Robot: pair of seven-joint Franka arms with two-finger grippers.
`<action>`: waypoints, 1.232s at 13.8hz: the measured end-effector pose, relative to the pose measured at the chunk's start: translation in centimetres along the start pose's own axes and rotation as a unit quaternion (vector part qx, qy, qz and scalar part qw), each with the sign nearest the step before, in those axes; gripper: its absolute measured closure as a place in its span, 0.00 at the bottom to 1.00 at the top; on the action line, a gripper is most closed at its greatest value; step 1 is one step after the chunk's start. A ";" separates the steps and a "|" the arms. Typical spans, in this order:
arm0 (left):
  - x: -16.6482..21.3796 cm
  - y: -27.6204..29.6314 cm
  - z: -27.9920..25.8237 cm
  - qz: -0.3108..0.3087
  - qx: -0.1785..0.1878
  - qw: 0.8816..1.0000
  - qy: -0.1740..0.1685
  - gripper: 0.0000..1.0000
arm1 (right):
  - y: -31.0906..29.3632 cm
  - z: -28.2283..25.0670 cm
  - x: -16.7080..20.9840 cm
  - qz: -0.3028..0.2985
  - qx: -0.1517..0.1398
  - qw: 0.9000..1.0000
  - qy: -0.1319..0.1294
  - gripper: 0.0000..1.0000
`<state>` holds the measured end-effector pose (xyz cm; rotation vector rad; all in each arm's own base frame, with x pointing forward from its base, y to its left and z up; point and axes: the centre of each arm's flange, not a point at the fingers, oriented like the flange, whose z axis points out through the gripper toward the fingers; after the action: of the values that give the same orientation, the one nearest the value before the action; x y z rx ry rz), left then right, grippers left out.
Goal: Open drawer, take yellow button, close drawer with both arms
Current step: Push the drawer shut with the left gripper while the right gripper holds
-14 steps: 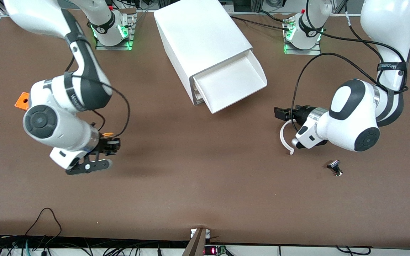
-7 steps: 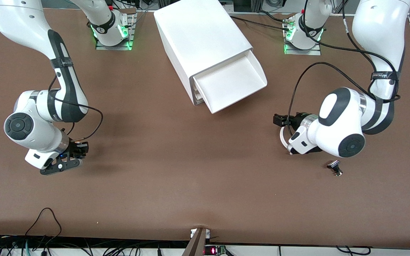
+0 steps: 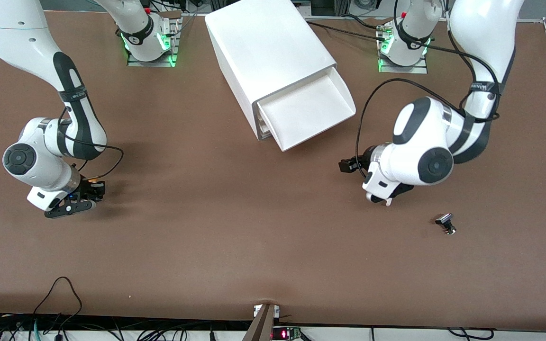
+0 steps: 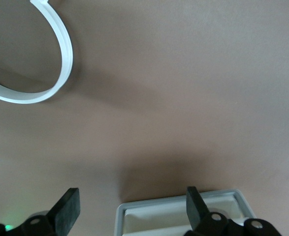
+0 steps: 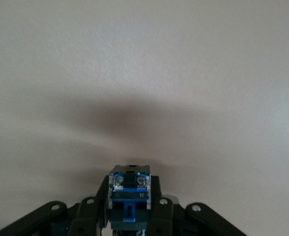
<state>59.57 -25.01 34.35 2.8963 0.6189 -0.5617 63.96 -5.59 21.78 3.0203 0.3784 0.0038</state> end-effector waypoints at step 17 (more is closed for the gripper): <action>-16.8 4.9 8.3 -0.138 0.012 0.990 0.019 0.02 | -1.3 -5.0 1.1 0.031 0.024 0.999 0.012 0.00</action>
<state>44.67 -37.34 33.32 2.8687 1.0363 -0.5482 64.60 -3.60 26.66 3.0803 0.2911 0.0354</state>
